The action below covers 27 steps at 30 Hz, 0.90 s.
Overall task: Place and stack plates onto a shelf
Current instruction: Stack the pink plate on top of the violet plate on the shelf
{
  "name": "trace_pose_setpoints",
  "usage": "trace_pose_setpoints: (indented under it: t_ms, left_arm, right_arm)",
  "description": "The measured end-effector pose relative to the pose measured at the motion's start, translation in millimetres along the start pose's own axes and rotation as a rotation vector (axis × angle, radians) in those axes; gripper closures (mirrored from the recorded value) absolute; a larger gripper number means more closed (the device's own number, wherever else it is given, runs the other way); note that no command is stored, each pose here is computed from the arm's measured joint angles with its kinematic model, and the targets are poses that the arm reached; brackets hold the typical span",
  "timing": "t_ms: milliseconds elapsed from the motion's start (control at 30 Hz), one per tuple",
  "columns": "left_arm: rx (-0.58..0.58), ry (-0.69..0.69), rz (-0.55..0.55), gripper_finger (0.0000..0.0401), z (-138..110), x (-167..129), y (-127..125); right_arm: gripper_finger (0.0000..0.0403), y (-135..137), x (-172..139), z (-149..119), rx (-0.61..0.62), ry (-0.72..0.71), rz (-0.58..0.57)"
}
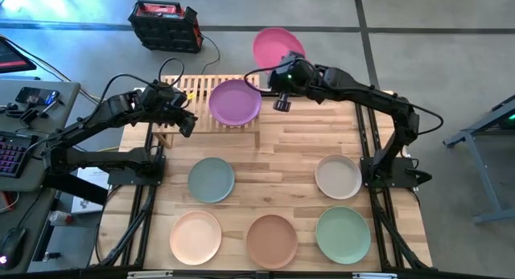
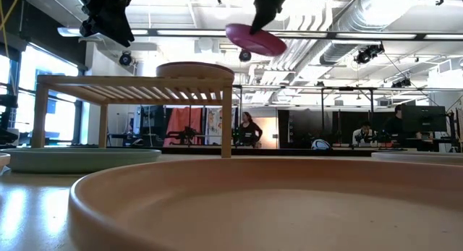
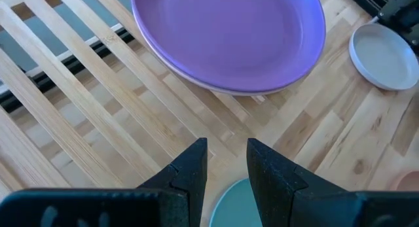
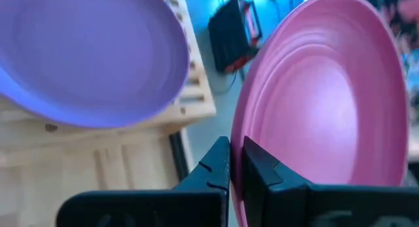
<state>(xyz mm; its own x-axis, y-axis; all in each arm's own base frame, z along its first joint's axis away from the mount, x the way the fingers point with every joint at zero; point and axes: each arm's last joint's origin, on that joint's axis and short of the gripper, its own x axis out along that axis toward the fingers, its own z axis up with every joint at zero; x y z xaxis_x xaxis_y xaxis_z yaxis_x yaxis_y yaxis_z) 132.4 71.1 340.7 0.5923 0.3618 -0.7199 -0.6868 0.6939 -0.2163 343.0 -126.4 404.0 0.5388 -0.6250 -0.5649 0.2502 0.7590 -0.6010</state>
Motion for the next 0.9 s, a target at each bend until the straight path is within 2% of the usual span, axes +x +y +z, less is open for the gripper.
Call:
trace_pose_setpoints:
  t_ms: [133,467,700,900]
  left_arm:
    - [-0.011,0.000,0.000,0.0304,0.0,0.0,0.0]
    - [-0.149,0.000,0.000,0.0304,0.0,0.0,0.0]
    - [-0.213,-0.002,0.001,0.0304,0.1,0.0,0.0]
    - [-0.238,-0.002,0.003,0.0304,0.2,0.1,0.0]
  right_arm:
    - [0.0403,-1.6,-0.3,7.2,-0.094,-0.098,0.028]
    - [0.0403,4.2,0.1,15.6,-0.320,-0.286,0.172]
    - [0.0403,21.8,14.2,18.3,-0.491,-0.289,0.223]
    - [0.0403,36.8,22.1,21.4,-0.550,-0.288,0.261]
